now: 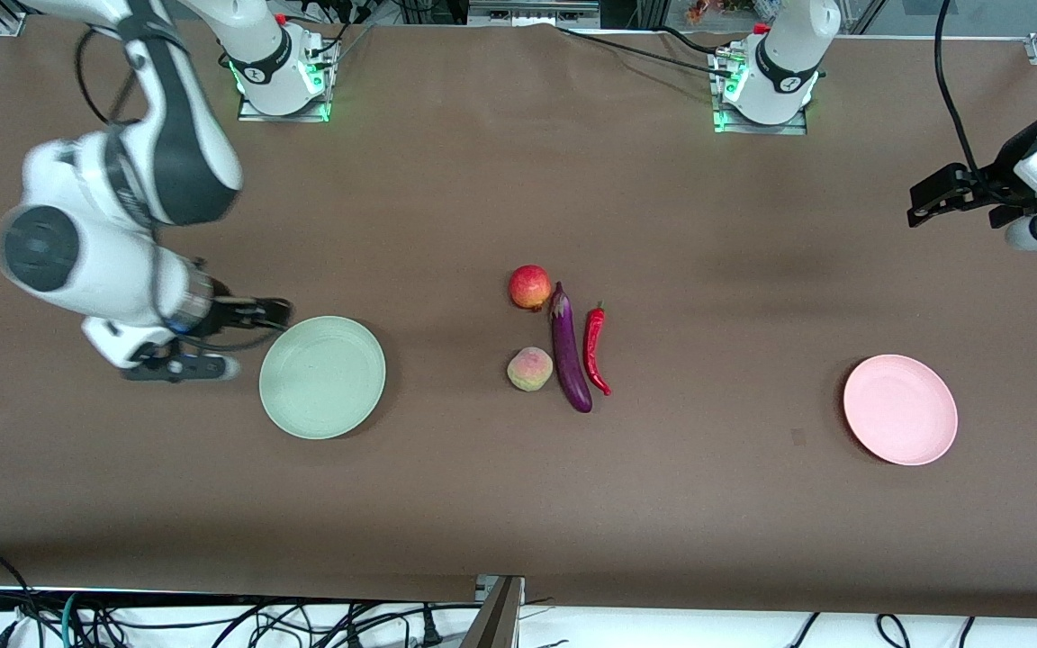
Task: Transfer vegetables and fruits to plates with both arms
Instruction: 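Reach the right gripper to the pomegranate while the left gripper reaches the chili, then lift the pomegranate toward the green plate while the left gripper grasps the chili, then release the pomegranate on the green plate while the left gripper carries the chili, then release the chili on the pink plate while the right gripper reaches the peach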
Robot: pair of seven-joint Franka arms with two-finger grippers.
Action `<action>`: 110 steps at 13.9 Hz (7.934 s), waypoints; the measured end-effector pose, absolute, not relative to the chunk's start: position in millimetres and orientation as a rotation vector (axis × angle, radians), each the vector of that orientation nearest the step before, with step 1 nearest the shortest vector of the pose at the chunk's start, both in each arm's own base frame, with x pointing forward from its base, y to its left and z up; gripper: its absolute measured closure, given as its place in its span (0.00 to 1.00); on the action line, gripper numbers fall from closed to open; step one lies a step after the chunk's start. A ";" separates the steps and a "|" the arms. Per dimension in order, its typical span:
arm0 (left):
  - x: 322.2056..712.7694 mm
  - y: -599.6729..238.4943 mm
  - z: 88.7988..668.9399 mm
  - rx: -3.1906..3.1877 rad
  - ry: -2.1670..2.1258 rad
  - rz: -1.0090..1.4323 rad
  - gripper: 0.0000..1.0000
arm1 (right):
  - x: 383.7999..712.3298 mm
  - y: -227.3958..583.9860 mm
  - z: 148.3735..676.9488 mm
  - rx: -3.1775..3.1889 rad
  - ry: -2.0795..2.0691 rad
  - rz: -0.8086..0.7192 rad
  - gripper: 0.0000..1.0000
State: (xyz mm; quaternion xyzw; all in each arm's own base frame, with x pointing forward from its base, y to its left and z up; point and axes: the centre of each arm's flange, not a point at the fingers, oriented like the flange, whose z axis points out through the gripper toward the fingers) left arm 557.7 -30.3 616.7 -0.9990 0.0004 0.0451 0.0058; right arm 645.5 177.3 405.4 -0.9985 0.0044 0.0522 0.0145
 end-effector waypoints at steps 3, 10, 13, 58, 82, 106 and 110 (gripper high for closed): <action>556.1 -51.3 616.9 -3.126 0.055 0.140 0.00 | 636.9 260.1 367.4 -3.022 0.177 0.136 0.00; 568.5 -51.3 598.0 -3.129 0.061 0.165 0.00 | 554.3 456.9 284.3 -2.943 0.332 0.031 0.00; 578.1 -51.2 576.4 -3.128 0.064 0.223 0.00 | 530.7 490.9 253.8 -2.931 0.330 0.004 0.00; 631.8 -341.6 190.0 -3.349 -0.173 0.265 0.14 | 681.0 143.0 225.1 -3.230 0.104 0.196 0.27; 641.1 -313.4 175.8 -3.320 -0.065 0.287 0.84 | 704.5 165.3 280.0 -3.174 0.002 -0.009 0.01; 700.7 140.5 198.2 -3.010 0.926 0.289 0.70 | 569.6 494.3 208.5 -2.859 0.207 -0.351 0.01; 707.5 134.2 209.4 -3.018 0.934 0.254 0.28 | 563.9 500.4 200.7 -2.852 0.193 -0.355 0.01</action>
